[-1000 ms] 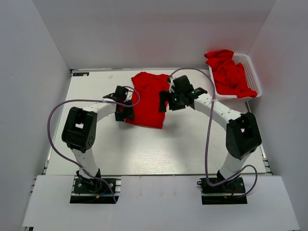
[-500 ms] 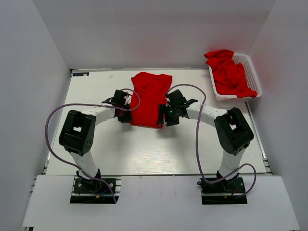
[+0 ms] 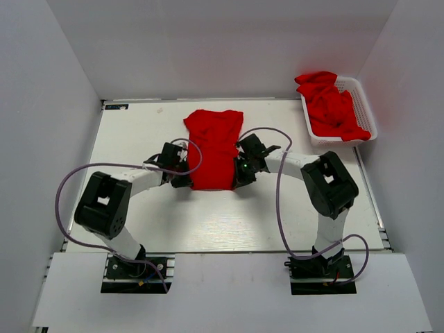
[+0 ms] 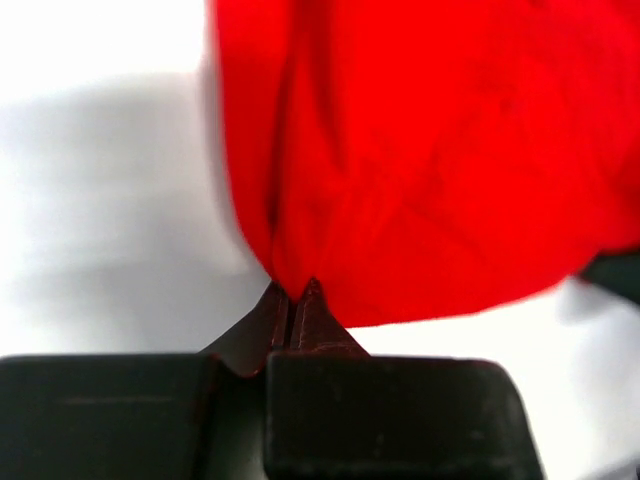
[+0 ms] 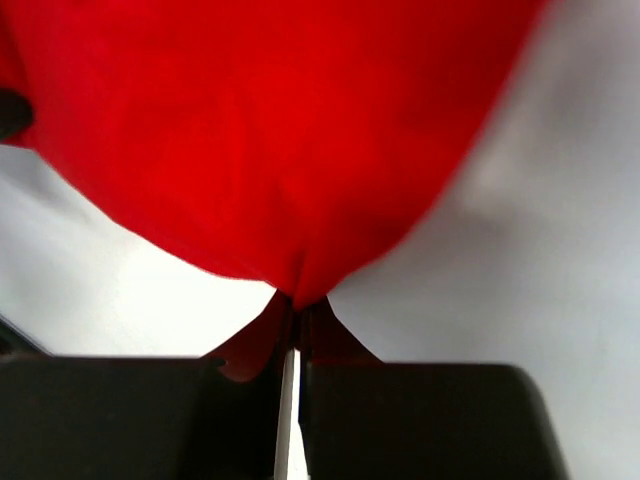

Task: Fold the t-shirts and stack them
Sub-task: Grab one side of the 2/3 rectangular tshirt with both arms, then fold the long partially folded tshirt into a neat square

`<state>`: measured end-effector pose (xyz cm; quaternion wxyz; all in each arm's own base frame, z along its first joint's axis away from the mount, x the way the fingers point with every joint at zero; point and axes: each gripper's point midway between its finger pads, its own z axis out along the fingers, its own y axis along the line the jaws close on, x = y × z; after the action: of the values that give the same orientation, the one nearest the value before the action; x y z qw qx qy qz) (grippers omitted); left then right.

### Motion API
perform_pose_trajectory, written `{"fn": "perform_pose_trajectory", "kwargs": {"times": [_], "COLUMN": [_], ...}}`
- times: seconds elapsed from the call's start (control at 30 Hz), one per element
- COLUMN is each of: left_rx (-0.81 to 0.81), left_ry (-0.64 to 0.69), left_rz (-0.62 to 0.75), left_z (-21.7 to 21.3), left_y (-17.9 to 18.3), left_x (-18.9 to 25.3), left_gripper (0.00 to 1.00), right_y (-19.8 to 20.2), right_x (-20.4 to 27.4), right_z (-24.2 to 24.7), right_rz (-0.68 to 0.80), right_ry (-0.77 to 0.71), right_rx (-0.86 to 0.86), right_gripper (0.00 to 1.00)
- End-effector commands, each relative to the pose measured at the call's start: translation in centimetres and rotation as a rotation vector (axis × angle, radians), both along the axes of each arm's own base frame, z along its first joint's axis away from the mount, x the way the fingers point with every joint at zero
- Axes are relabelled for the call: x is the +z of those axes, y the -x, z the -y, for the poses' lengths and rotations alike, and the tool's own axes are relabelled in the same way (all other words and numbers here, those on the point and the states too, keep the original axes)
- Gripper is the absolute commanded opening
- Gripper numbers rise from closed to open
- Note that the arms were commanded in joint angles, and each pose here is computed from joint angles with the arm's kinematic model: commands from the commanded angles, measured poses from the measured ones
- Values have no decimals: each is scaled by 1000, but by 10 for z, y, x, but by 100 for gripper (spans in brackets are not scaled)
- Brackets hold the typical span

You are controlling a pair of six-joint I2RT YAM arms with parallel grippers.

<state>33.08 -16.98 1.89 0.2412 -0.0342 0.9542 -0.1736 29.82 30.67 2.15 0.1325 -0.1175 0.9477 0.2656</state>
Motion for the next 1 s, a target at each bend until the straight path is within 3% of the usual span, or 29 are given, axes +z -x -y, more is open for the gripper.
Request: {"fn": "perform_pose_trajectory", "kwargs": {"times": [0.0, 0.2, 0.27, 0.37, 0.5, 0.57, 0.8, 0.97], "left_rx": [-48, -139, -174, -148, -78, -54, 130, 251], "left_ry": [78, 178, 187, 165, 113, 91, 0, -52], "left_rz": [-87, -133, -161, -95, 48, 109, 144, 226], "left_z": [10, 22, 24, 18, 10, 9, -5, -9], "left_y": [58, 117, 136, 133, 102, 82, 31, -17], "left_x": [4, 47, 61, 99, 151, 169, 178, 187], "left_gripper": [0, 0, 0, 0, 0, 0, 0, 0], "right_y": [42, 127, 140, 150, 120, 104, 38, -11], "right_x": [17, 38, 53, 74, 118, 128, 138, 159], "right_z": [29, 61, 64, 66, 50, 53, 57, 47], "right_rz": [-36, -194, -192, -202, -72, -31, 52, 123], "right_ry": [64, 41, 25, 4, -39, 8, 122, 74], "right_rx": [51, 165, 198, 227, 233, 199, 107, 65], "right_gripper": [0, 0, 0, 0, 0, 0, 0, 0]}}
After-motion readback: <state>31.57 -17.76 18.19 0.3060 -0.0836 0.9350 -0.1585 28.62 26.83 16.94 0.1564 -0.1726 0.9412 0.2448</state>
